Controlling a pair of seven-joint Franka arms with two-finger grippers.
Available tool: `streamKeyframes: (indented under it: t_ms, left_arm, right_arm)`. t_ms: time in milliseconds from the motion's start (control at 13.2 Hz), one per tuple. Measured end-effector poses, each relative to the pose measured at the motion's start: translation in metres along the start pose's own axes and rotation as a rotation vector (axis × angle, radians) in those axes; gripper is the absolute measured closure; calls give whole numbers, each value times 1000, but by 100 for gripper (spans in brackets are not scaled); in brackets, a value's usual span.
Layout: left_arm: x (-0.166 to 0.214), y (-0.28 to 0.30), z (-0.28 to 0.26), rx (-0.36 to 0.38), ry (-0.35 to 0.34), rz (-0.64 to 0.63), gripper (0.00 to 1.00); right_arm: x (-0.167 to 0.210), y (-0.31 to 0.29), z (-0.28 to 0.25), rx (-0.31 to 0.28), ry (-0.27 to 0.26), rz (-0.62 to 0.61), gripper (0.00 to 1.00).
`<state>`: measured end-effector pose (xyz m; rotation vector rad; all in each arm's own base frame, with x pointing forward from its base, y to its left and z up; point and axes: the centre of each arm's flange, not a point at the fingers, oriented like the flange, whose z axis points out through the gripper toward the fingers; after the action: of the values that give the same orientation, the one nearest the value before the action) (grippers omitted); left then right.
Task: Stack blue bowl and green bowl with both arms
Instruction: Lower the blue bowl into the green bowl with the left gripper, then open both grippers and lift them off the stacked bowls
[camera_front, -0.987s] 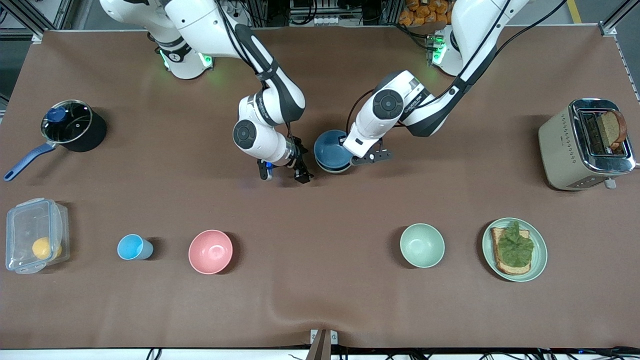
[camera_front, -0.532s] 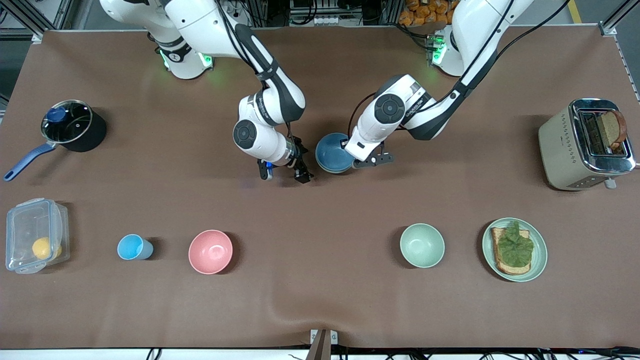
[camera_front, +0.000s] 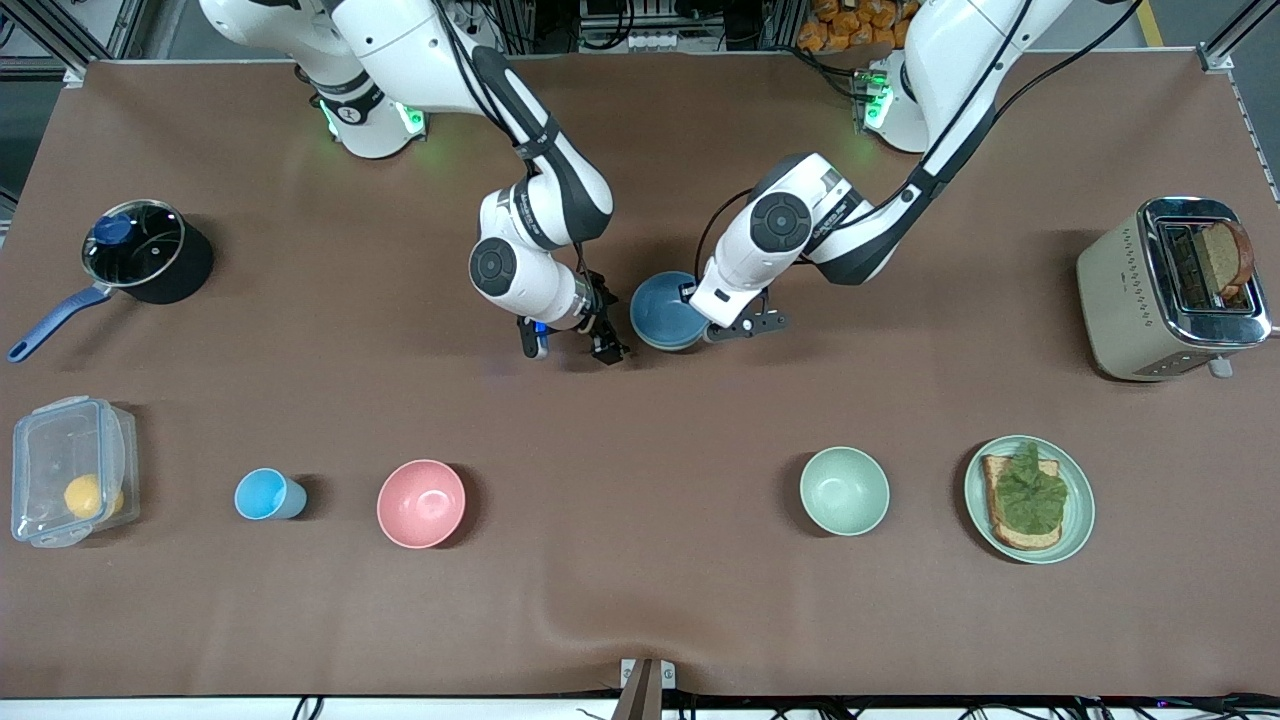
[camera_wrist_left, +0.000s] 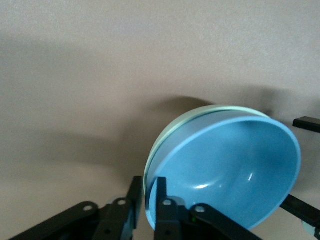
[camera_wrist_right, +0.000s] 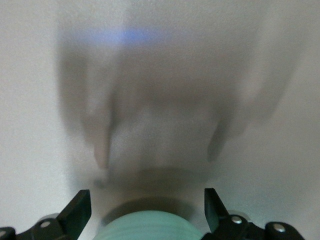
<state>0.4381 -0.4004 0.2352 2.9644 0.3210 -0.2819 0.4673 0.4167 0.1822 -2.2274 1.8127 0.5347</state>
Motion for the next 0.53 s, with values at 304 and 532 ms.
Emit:
streamKeyframes:
  t_ms: [304, 532]
  left_arm:
    - [9, 10, -15, -32, 22, -44, 34]
    - [21, 17, -54, -59, 78, -52, 3]
  right_arm:
    - [0, 0, 0, 0, 0, -1, 0]
    - [0, 0, 0, -1, 0, -1, 0]
